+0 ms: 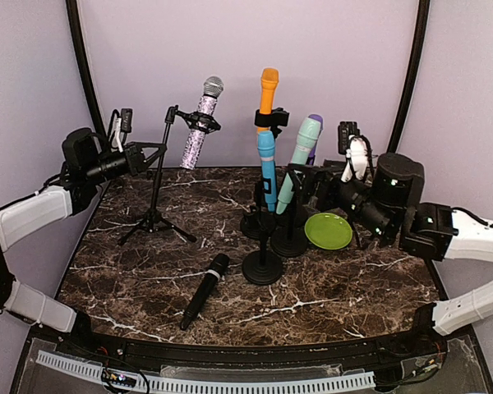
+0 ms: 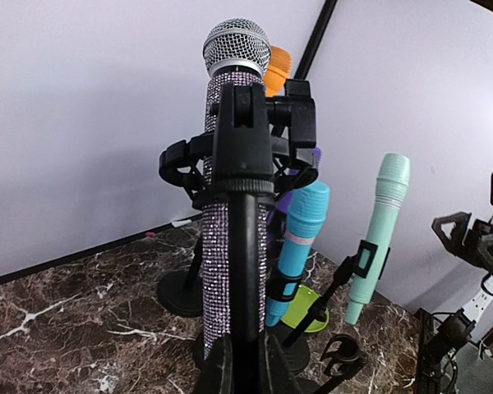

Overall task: Remove the microphone from the stand
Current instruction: Pick up the microphone stand with the microphone from the center of the board, then place the microphone stand with the microphone at the center of the board.

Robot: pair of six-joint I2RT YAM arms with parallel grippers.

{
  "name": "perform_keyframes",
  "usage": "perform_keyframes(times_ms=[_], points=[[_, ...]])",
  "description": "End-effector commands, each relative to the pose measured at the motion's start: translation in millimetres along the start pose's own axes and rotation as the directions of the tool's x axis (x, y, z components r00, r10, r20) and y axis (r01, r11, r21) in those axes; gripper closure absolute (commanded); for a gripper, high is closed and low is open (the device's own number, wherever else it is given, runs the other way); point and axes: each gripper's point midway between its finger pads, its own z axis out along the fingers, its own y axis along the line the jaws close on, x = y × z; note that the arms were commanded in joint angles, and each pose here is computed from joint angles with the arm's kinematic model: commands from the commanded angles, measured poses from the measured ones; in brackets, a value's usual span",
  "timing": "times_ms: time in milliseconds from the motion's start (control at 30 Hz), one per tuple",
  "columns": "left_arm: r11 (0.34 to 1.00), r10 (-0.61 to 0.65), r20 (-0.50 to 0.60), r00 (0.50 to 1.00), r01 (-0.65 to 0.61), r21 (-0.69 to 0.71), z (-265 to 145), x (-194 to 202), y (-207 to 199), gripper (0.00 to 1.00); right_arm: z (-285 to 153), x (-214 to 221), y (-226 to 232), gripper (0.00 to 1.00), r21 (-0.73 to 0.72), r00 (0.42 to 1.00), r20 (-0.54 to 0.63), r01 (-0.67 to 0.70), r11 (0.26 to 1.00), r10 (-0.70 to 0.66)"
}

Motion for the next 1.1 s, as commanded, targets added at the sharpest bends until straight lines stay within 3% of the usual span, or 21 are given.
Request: perform_keyframes(times_ms=[0,267,600,800,1067], points=[[0.972,0.186,0.141,0.972,-0.203,0.120,-20,-42,-61,1.00,33,-53,32,0.01,-0.093,0.997,0.071,0.039,0.995,-0.032],[0.936,0.233,0.178,0.956,-0.270,0.225,-42,-38,-114,1.00,89,-90,75,0.02,-0.257,0.999,0.032,0.008,0.966,0.000],[0.899,0.251,0.161,0.955,-0.291,0.326,-43,-20,-153,1.00,102,-124,117,0.02,-0.450,0.996,0.079,0.005,0.893,0.034],[0.879,0.252,0.155,0.955,-0.293,0.376,-45,-18,-164,1.00,110,-131,121,0.02,-0.456,0.994,0.104,0.020,0.890,0.031],[0.864,0.259,0.146,0.955,-0.296,0.406,-45,-13,-169,1.00,122,-133,127,0.15,-0.460,0.993,0.116,0.032,0.887,0.024]])
